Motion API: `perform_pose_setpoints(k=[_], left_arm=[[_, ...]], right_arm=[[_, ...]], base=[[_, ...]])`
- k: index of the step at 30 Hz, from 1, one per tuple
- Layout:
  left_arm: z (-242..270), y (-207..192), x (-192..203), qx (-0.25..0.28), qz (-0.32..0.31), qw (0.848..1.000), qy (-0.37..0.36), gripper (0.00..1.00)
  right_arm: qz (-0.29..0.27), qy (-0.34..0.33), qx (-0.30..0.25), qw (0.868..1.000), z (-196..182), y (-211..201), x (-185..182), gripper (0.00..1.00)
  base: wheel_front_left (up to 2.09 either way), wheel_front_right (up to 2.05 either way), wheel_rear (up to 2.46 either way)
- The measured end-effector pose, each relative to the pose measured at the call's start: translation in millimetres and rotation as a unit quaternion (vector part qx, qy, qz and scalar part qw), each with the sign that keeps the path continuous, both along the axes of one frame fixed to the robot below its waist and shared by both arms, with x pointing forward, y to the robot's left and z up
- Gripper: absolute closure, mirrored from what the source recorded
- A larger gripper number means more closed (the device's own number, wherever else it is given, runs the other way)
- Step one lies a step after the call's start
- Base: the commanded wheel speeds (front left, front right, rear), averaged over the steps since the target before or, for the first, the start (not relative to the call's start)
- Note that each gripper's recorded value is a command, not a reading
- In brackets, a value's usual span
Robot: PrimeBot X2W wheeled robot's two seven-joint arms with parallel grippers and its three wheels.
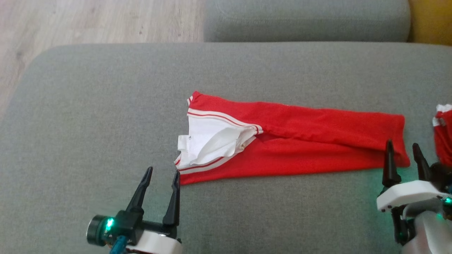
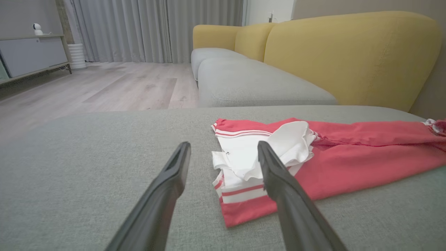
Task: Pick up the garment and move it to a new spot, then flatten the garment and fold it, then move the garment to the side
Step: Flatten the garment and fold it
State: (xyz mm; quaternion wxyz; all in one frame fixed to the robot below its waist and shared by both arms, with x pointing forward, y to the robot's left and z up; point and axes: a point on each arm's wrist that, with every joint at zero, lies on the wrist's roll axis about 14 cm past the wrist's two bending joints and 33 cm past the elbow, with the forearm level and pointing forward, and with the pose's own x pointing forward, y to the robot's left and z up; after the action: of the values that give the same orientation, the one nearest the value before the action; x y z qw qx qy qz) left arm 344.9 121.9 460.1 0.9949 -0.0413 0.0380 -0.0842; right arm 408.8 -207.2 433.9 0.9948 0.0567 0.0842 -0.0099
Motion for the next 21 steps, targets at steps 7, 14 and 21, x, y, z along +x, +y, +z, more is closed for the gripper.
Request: perform_pose_setpoints(k=[7,14,21], left_arm=[[-12.3,-15.6,14.6,-0.007,-0.023,0.999,0.02,0.0],[-25.2,-14.3,25.3,-0.009,-0.018,0.999,0.04,0.0],[-24.5,-14.1,22.9,-0.008,-0.018,0.999,0.04,0.0]], right_arm=[[-0.006,0.054,-0.031,0.998,-28.1,-19.9,30.3,0.0],[-0.013,0.134,-0.036,0.99,-69.0,-26.3,47.4,0.0],[-0.024,0.168,-0.006,0.985,-85.4,-20.6,31.5,0.72]], base=[[0.0,0.0,0.0],[0.0,0.0,0.0],[0.0,0.0,0.0]])
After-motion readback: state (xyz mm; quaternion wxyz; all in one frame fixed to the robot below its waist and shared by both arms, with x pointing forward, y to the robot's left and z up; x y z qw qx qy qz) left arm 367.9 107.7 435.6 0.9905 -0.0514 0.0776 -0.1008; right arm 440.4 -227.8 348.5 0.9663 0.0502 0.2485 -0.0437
